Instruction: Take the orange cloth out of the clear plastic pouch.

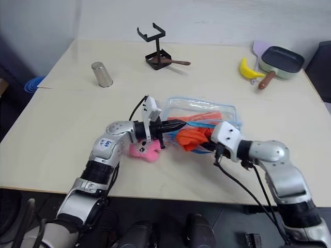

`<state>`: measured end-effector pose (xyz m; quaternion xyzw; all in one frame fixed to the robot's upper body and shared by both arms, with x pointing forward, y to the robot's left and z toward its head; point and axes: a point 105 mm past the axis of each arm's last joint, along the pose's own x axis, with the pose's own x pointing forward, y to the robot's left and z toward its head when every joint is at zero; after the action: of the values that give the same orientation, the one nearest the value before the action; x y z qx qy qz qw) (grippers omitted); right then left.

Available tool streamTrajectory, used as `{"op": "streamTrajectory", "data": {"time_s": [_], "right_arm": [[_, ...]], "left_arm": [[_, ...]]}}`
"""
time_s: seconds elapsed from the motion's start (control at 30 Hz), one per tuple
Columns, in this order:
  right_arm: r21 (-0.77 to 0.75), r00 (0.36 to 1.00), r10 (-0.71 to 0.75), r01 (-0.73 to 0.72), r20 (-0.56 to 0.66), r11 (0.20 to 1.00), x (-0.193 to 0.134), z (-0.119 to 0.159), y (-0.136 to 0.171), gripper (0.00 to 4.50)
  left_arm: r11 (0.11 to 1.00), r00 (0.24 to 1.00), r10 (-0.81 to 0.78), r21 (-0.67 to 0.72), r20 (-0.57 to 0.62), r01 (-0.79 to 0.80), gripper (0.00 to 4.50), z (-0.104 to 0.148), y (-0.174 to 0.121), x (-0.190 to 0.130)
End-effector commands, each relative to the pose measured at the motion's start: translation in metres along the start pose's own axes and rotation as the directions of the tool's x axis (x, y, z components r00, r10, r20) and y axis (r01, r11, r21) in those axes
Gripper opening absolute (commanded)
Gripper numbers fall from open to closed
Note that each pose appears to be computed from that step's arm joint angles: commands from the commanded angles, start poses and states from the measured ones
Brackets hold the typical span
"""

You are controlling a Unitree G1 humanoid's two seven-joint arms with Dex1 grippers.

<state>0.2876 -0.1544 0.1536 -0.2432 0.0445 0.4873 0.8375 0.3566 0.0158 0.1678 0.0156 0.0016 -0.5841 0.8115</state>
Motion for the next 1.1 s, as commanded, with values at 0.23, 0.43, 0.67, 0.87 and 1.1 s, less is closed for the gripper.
{"op": "streamTrajectory", "data": {"time_s": [0.23, 0.43, 0.67, 0.87, 1.1], "right_arm": [[0.169, 0.964, 0.234, -0.254, 0.126, 0.952, -0.049, 0.016, 0.056, 0.02], [0.393, 0.942, 0.182, -0.286, 0.282, 0.874, -0.079, 0.052, 0.068, 0.02], [0.486, 0.944, -0.172, 0.015, 0.282, 0.874, -0.142, 0.075, 0.007, 0.02], [0.215, 0.867, -0.476, 0.441, 0.149, 0.871, -0.205, 0.085, -0.074, 0.02], [-0.381, 0.751, -0.643, 0.556, -0.151, 0.739, -0.231, 0.014, -0.121, 0.02]], "left_arm": [[0.999, 0.998, 0.047, -0.010, 0.031, -0.047, 0.00, 0.008, 0.007, -0.008], [0.999, 0.998, 0.048, -0.006, 0.029, -0.047, 0.00, 0.010, 0.006, -0.007], [0.998, 0.999, 0.042, 0.037, -0.020, -0.041, 0.00, 0.010, 0.007, -0.026], [0.997, 0.998, -0.021, 0.073, -0.059, 0.025, 0.00, 0.006, -0.003, -0.036], [0.995, 0.997, -0.023, 0.098, -0.071, 0.030, 0.00, 0.001, -0.008, -0.039]]}}
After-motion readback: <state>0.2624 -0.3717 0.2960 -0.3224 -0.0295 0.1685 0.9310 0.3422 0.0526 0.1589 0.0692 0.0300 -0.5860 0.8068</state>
